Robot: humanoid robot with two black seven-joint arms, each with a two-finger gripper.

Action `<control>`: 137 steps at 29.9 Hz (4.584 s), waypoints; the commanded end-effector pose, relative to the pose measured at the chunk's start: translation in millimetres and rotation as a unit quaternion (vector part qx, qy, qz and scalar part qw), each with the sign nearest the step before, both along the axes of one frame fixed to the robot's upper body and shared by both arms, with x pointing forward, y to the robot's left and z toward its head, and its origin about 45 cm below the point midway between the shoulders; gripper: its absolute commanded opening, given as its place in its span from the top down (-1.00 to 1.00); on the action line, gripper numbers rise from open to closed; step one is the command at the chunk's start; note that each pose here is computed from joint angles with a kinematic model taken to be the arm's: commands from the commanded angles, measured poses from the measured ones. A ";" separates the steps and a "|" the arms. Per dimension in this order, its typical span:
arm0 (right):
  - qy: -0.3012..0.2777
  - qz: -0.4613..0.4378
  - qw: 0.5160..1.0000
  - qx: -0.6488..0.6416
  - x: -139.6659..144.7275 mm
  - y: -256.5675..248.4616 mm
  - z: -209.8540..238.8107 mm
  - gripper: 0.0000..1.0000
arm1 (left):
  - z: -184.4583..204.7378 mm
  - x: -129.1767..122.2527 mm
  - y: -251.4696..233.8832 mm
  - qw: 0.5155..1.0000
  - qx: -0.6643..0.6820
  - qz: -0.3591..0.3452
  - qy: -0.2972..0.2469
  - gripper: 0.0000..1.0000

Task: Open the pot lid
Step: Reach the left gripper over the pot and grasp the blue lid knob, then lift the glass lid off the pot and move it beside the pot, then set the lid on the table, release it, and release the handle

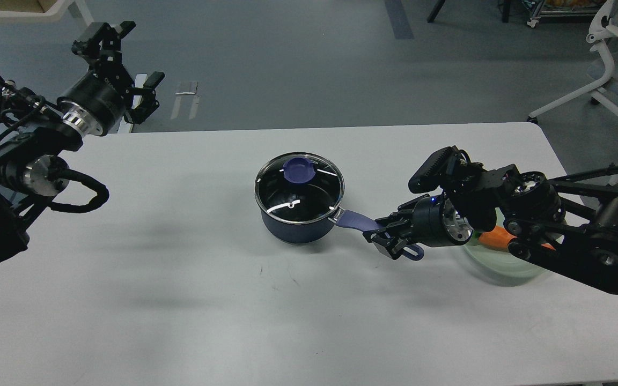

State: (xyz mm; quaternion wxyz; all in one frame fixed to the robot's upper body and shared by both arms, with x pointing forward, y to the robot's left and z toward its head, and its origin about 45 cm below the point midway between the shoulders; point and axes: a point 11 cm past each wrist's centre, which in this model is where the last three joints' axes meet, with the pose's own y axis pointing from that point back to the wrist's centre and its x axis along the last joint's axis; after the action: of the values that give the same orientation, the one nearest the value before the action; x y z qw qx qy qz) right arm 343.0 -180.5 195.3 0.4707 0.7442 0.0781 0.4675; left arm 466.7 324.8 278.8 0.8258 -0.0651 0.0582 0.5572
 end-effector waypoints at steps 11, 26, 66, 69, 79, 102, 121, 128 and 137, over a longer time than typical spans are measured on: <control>-0.006 -0.005 1.000 0.003 2.5 -2.7 4.6 0.54 | 51.7 -15.2 -115.7 0.910 0.326 -0.169 -0.195 -0.98; -0.008 -0.009 1.000 0.007 4.8 -3.5 9.4 0.58 | -28.6 -45.8 -175.2 0.679 0.597 -0.282 -0.320 -0.97; -0.009 -0.006 1.000 0.010 3.4 -1.6 10.3 0.58 | -108.3 -48.2 -180.2 0.546 0.691 -0.325 -0.345 -0.18; -0.009 -0.008 1.000 0.011 3.7 -2.2 10.6 0.58 | -106.9 -47.5 -180.6 0.548 0.690 -0.322 -0.346 0.02; -0.010 -0.008 1.000 0.011 4.4 -2.6 11.6 0.58 | -85.7 -41.9 -159.4 0.557 0.691 -0.306 -0.344 0.16; -0.012 -0.014 1.000 0.009 6.0 -6.9 12.6 0.58 | -133.2 -140.9 104.2 0.550 0.768 -0.287 -0.161 0.19; -0.013 -0.014 1.000 0.012 6.7 -6.7 14.2 0.32 | -154.8 -156.5 118.6 0.576 0.764 -0.261 -0.127 -0.52; -0.017 -0.017 1.000 0.017 9.0 -5.8 18.1 0.03 | -151.8 -155.0 121.5 0.579 0.765 -0.254 -0.124 -0.56; -0.048 -0.040 0.996 0.070 27.5 -1.5 52.4 -0.83 | -101.2 -107.9 126.2 0.727 0.680 -0.053 -0.086 -0.99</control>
State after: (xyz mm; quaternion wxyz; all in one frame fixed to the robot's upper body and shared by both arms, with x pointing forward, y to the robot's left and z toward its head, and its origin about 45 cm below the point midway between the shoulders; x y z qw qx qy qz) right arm 360.2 -183.7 228.3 0.4554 0.7491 0.0252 0.4804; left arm 339.8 445.9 156.6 0.6825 0.5032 -0.4460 0.2864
